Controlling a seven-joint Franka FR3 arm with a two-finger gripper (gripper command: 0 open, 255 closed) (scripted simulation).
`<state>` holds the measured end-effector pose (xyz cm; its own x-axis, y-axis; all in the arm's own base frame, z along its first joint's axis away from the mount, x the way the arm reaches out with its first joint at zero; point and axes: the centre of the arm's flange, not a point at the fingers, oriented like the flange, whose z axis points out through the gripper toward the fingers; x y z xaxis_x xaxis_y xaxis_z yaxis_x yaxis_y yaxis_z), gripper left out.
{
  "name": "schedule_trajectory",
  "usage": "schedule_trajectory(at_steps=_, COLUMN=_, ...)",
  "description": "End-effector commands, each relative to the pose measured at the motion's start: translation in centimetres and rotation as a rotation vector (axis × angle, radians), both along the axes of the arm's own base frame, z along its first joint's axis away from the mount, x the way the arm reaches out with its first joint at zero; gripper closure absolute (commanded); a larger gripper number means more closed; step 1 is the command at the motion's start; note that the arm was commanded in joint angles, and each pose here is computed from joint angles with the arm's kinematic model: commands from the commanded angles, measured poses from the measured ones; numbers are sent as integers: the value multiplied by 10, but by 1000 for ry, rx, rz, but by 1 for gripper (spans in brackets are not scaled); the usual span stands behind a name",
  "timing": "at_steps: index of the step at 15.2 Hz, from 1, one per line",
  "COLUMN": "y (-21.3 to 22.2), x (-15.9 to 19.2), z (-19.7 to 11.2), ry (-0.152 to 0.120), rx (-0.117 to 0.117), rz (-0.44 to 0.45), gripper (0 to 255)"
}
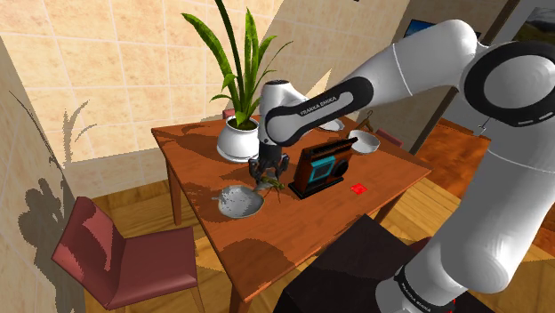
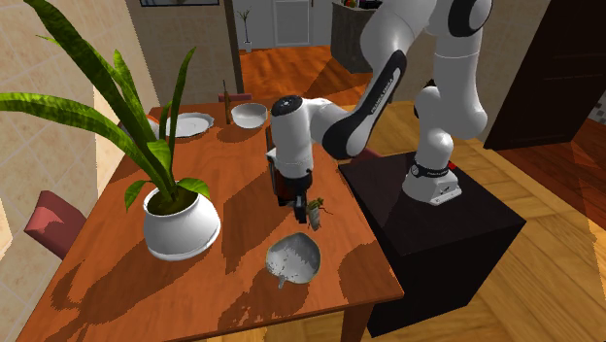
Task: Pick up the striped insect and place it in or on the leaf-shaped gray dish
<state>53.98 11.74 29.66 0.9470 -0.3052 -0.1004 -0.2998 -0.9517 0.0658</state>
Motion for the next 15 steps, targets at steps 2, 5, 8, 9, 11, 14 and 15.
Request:
schedule_trajectory(at_steps=2, y=29, x=27, z=1, ry=0, rx=0, rz=-1, gripper=255)
schedule_trajectory(at_steps=5, y=56, x=56, z=3, ry=0, rx=0, rz=-1, gripper=255)
schedule_trajectory(at_steps=8, y=72, x=72, z=-2, ry=0, rx=0, rz=-1, gripper=255)
schedule_trajectory(at_steps=9, y=72, x=72, z=-7, ry=0, rx=0, rz=-1, gripper=255)
schedule_trajectory(at_steps=11, y=72, x=72, z=-18, ry=0, rx=0, rz=-1, gripper=255)
schedule_trajectory(at_steps=14, y=72, x=72, z=-33, ry=0, rx=0, rz=-1, gripper=255)
schedule_trajectory(at_steps=15, y=72, x=72, z=-39, ry=0, rx=0, rz=-1, gripper=255)
